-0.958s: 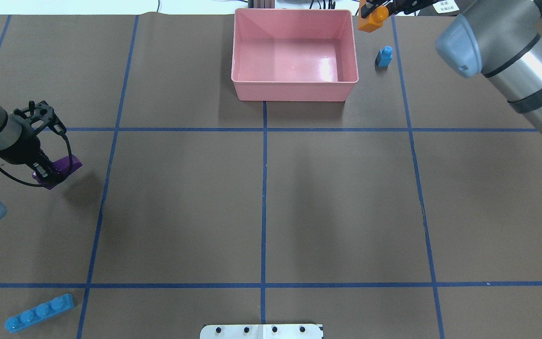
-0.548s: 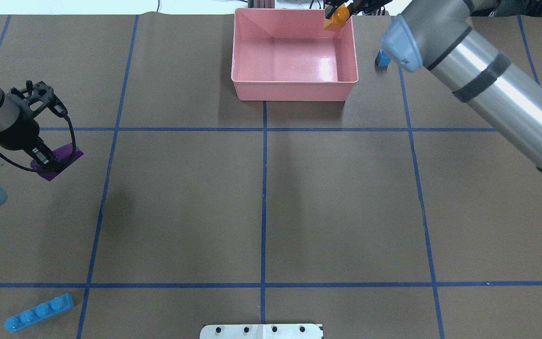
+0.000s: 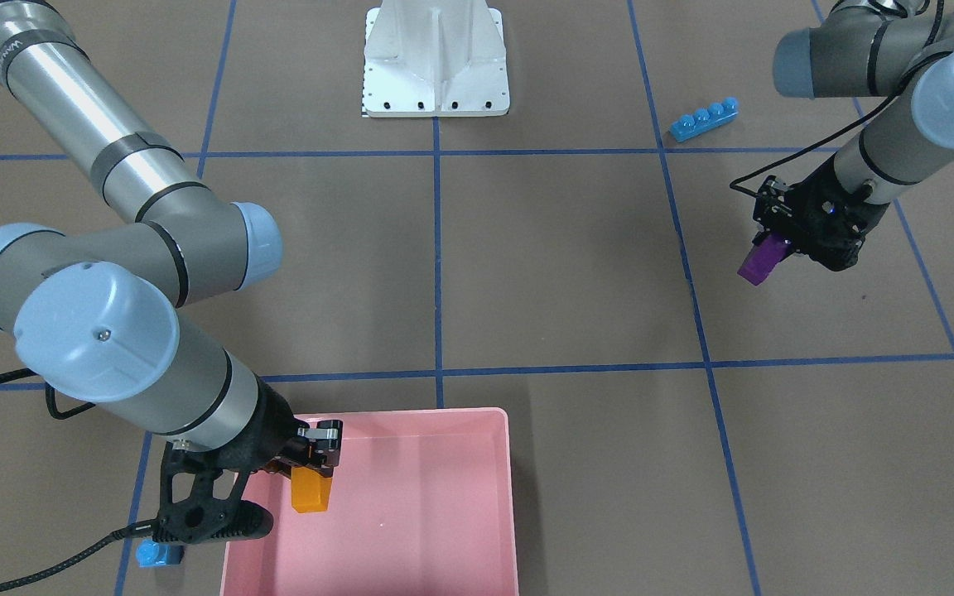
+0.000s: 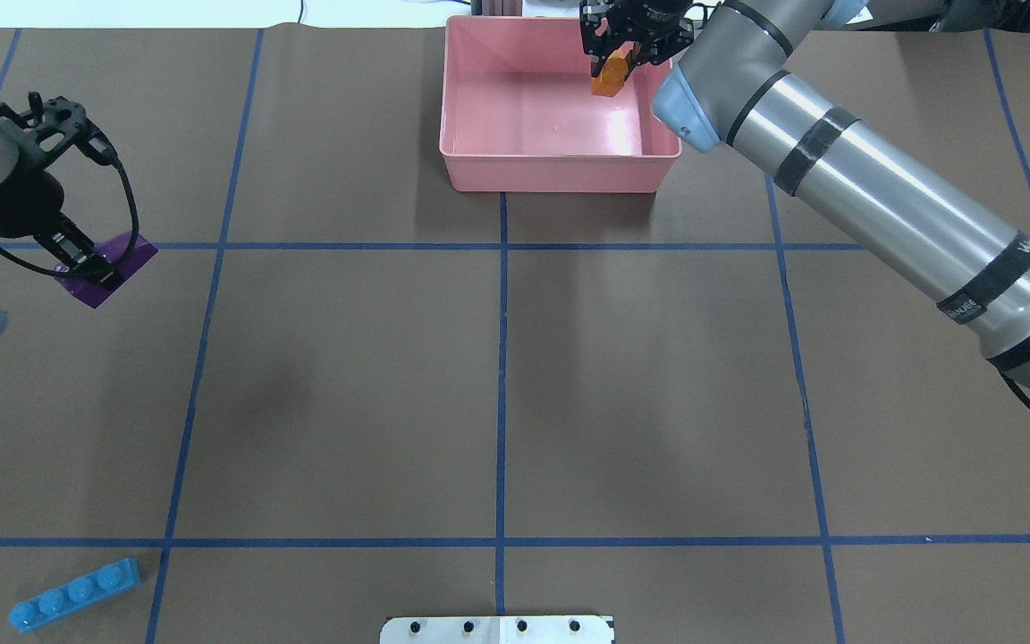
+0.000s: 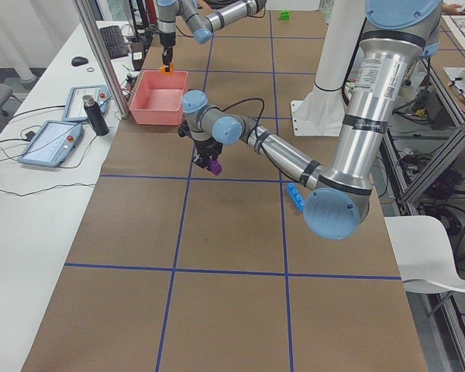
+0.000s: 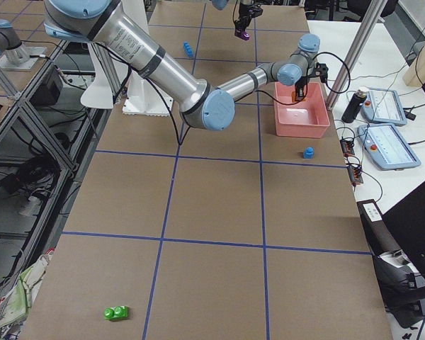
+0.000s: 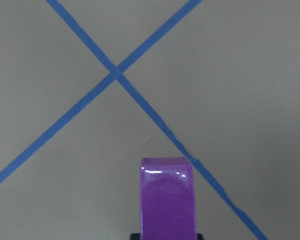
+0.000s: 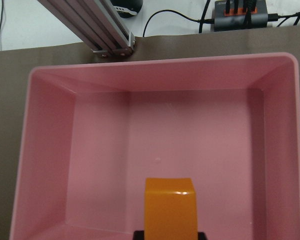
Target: Put all blocks into box
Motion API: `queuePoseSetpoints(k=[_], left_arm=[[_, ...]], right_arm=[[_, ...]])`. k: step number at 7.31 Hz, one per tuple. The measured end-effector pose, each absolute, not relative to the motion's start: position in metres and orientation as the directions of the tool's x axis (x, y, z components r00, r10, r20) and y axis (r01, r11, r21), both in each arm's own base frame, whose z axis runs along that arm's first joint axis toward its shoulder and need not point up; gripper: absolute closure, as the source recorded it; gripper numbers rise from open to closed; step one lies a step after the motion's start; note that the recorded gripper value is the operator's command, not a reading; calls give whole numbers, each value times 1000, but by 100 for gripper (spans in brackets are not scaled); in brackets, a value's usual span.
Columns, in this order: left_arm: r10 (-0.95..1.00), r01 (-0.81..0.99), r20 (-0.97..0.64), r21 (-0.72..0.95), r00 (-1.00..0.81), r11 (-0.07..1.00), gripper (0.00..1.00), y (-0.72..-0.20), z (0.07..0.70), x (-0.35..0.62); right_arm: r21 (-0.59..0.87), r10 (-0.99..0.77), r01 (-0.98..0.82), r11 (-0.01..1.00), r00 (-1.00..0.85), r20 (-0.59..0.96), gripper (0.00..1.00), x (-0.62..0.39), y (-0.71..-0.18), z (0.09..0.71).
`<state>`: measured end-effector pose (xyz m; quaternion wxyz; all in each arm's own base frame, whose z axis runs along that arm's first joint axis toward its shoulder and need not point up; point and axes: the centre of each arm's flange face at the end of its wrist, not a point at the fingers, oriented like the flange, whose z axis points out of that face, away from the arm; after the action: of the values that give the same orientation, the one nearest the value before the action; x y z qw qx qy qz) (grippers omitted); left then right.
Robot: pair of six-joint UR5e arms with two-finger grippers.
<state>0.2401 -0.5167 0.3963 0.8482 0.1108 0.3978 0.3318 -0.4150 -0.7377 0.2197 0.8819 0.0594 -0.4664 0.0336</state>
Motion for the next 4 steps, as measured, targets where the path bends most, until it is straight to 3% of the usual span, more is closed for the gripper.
queuePoseSetpoints(k=[1,4], left_arm=[[644,-463,-606,454,466,762,100,-522,385,237],[510,-326,-725,396,463,858,100,-543,308,236]], right_arm=[[60,14,-110,992,574,819,0,-424,-741,228],[33,43,-122,992,571,820,0,-406,-754,225]])
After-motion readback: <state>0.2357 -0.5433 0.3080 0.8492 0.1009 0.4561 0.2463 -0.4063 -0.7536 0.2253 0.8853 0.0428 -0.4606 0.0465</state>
